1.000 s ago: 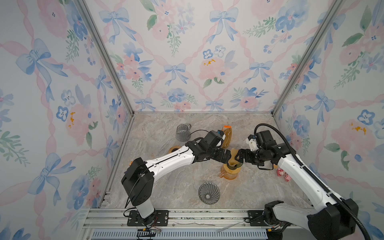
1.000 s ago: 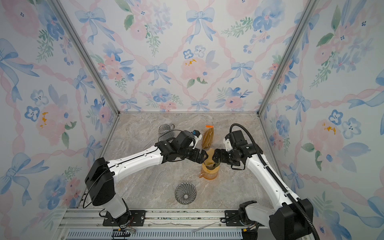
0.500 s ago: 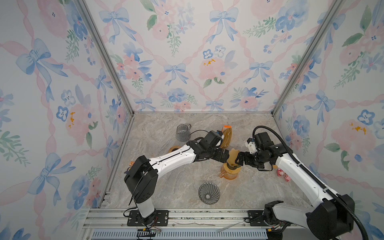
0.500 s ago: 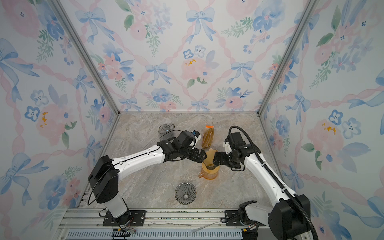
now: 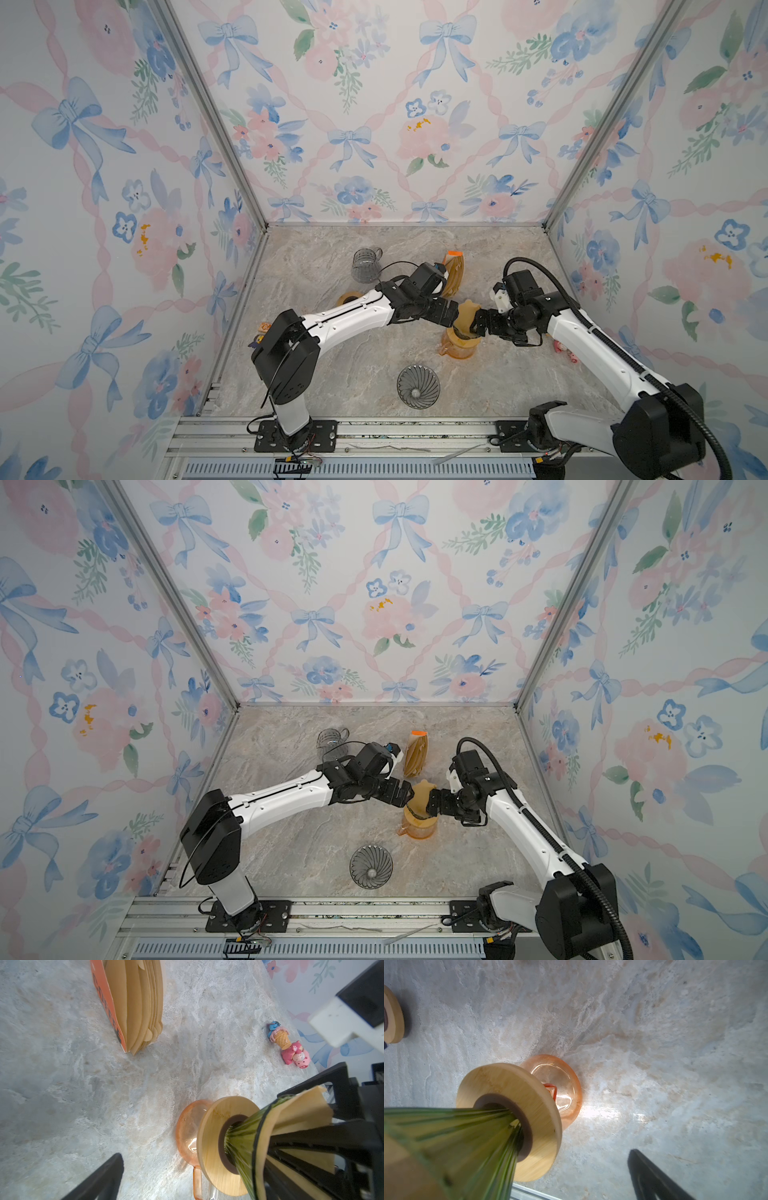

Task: Place the coffee filter in the dripper

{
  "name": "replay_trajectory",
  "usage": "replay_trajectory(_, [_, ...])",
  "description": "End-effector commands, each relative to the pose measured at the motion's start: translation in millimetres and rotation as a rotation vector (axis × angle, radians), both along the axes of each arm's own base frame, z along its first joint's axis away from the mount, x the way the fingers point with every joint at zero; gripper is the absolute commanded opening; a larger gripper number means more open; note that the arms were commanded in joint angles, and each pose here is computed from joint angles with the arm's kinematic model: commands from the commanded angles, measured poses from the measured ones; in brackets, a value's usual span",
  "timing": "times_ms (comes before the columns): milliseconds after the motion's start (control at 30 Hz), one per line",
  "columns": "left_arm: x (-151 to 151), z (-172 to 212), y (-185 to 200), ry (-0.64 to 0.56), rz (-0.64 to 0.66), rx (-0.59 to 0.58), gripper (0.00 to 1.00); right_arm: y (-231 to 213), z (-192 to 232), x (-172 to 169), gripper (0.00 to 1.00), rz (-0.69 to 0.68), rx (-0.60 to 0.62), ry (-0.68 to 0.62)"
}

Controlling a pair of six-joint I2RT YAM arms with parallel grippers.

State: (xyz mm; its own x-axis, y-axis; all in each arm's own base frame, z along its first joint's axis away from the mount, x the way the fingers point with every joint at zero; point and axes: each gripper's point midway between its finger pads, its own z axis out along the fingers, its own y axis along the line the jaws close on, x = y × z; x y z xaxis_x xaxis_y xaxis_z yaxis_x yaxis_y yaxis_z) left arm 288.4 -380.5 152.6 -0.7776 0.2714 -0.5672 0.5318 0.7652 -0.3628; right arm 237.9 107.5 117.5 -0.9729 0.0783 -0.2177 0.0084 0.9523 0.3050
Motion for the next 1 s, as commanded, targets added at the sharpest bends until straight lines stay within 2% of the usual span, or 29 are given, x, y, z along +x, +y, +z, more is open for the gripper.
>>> replay_trajectory(0, [1.8, -6.9, 3.7, 0.007, 0.008, 0.016, 0.98, -3.9, 6.7, 1.6, 0.96, -0.033, 0.021, -0.025])
replay_trajectory(300, [-1.4, 6.7, -2.5, 0.005, -0.013, -0.022, 0.98, -3.3, 45.0, 6.3, 0.97, -0.042, 0.140, -0.090])
replay_trajectory(633, [-5.8, 34.4, -3.7, -0.018, -0.039, -0.083, 0.98, -12.0, 29.0, 10.5, 0.96, -0.092, 0.132, -0.068])
replay_trajectory(967, [3.3, 18.4, 5.1, -0.017, -0.006, -0.041, 0.98, -13.8, 21.2, 11.9, 0.96, -0.110, 0.139, -0.054])
